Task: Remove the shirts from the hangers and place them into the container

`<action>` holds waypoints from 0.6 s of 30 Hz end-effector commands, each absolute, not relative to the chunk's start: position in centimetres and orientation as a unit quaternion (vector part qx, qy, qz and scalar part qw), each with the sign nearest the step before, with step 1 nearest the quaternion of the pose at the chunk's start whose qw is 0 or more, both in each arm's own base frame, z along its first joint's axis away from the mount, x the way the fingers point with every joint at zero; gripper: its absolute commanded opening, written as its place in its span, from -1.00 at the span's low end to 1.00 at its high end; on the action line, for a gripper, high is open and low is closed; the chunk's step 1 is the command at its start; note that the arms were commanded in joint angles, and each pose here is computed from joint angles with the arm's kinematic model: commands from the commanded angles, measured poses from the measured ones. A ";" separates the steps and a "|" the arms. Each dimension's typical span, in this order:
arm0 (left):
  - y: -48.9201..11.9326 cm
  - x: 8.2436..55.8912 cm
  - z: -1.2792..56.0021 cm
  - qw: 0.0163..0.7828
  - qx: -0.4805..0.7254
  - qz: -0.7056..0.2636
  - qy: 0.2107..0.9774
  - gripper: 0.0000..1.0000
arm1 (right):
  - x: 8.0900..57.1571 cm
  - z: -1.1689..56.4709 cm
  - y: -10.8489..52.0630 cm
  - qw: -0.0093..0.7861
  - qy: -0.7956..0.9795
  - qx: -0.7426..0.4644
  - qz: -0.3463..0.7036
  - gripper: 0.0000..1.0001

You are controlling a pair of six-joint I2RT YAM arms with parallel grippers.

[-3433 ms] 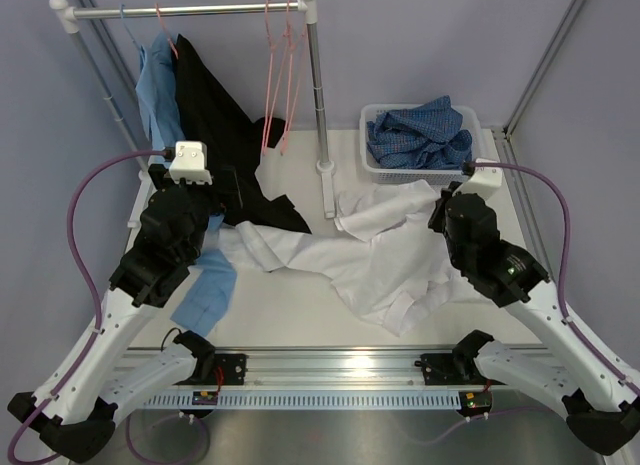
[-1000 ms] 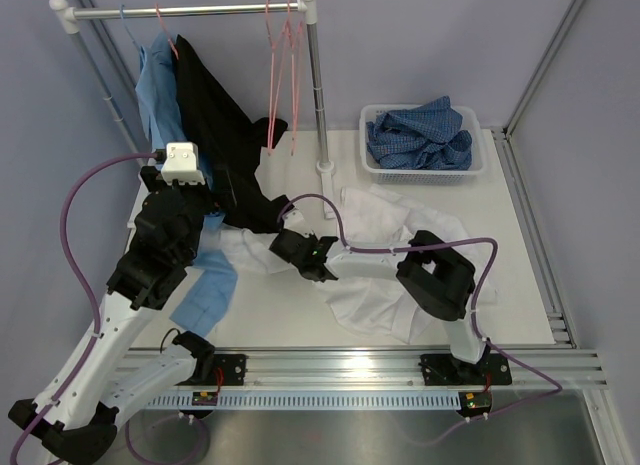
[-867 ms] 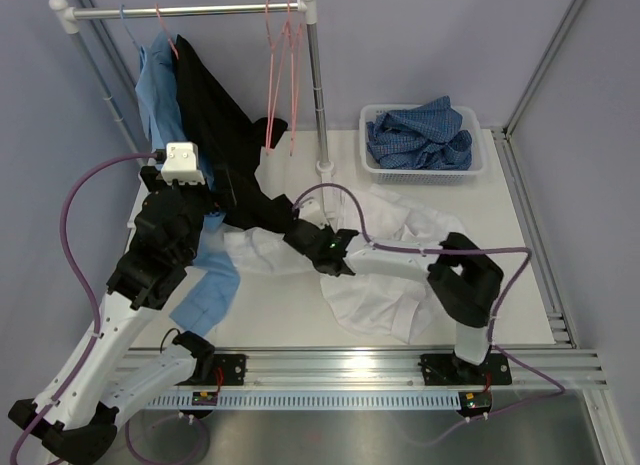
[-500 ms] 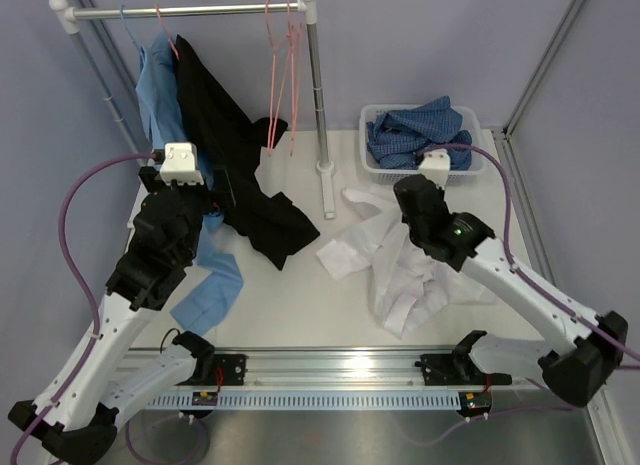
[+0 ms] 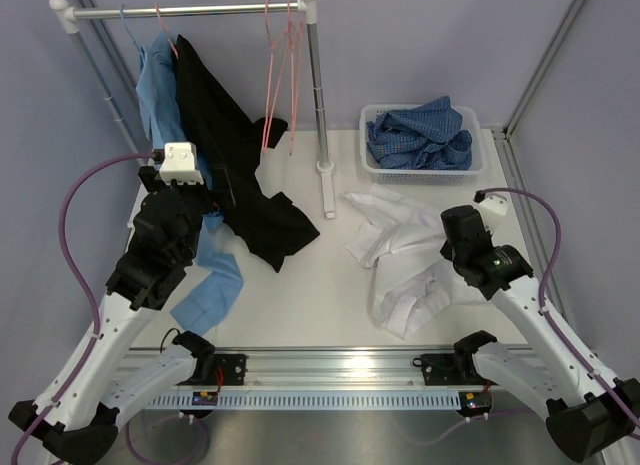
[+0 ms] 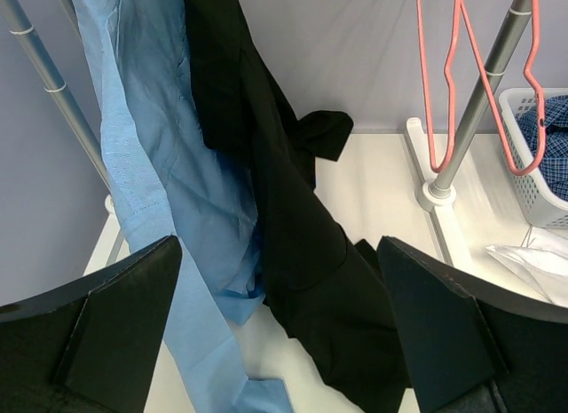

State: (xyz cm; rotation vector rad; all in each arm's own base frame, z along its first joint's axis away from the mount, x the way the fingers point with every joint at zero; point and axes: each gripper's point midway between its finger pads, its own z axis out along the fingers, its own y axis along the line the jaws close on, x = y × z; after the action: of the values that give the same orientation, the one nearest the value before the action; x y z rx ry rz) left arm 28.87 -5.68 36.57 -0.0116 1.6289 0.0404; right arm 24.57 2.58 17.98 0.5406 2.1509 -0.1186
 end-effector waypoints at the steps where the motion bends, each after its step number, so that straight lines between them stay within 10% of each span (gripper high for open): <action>1: -5.7 29.2 37.7 0.703 -0.015 0.013 0.711 0.98 | 23.7 15.4 4.8 0.392 0.886 0.245 0.013 -0.53; 6: -5.6 29.1 37.9 0.705 -0.016 0.011 0.709 0.98 | 22.8 11.6 7.4 0.354 0.878 0.306 0.101 -0.24; 11: -5.6 29.0 38.0 0.707 -0.015 0.010 0.707 0.98 | 22.9 10.0 6.0 0.359 0.862 0.350 0.072 0.94; 18: -5.6 28.8 38.2 0.709 -0.015 0.005 0.705 0.98 | 24.2 10.2 4.1 0.380 0.841 0.382 0.043 0.99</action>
State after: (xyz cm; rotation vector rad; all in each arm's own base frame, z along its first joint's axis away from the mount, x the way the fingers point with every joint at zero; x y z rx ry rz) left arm 28.86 -5.78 36.58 -0.0075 1.6284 0.0354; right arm 22.22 5.05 8.87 0.8844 2.2699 0.1076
